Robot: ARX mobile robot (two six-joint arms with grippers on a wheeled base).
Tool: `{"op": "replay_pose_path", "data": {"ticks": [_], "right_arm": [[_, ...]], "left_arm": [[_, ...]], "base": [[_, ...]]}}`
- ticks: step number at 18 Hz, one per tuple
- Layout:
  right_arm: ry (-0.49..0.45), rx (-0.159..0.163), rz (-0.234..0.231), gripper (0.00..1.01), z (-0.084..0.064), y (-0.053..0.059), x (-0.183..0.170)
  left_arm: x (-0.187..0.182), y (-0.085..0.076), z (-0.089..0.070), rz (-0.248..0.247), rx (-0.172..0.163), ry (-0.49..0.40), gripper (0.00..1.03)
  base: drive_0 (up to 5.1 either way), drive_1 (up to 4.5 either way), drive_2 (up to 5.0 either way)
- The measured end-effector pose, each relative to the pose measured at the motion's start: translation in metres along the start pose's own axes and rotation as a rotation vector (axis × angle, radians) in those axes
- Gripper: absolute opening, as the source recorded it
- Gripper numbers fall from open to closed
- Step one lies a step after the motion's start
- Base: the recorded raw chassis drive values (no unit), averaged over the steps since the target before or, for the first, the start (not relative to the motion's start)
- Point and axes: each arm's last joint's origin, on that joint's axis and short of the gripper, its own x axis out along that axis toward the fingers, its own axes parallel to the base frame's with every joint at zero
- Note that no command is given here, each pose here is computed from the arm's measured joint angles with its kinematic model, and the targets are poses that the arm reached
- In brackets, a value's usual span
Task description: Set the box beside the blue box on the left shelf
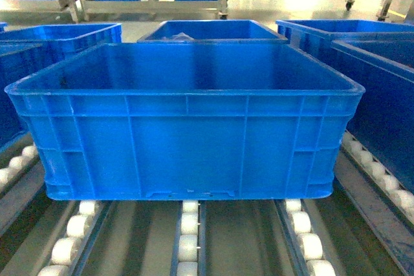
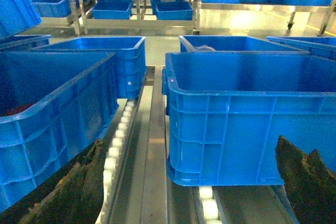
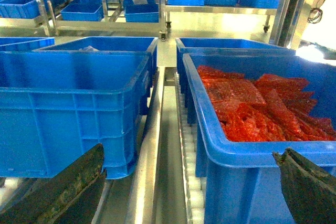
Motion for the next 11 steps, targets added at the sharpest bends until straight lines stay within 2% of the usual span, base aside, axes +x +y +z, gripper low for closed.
{"op": "replay_pose_path", "data": {"ticks": [11], "right_arm": [[0.0, 0.0, 0.0, 0.98, 0.0, 0.0, 0.0]], "left_arm": [[0.0, 0.0, 0.0, 0.0, 0.0, 0.0, 0.98]], "base": [[0.0, 0.0, 0.0]]}}
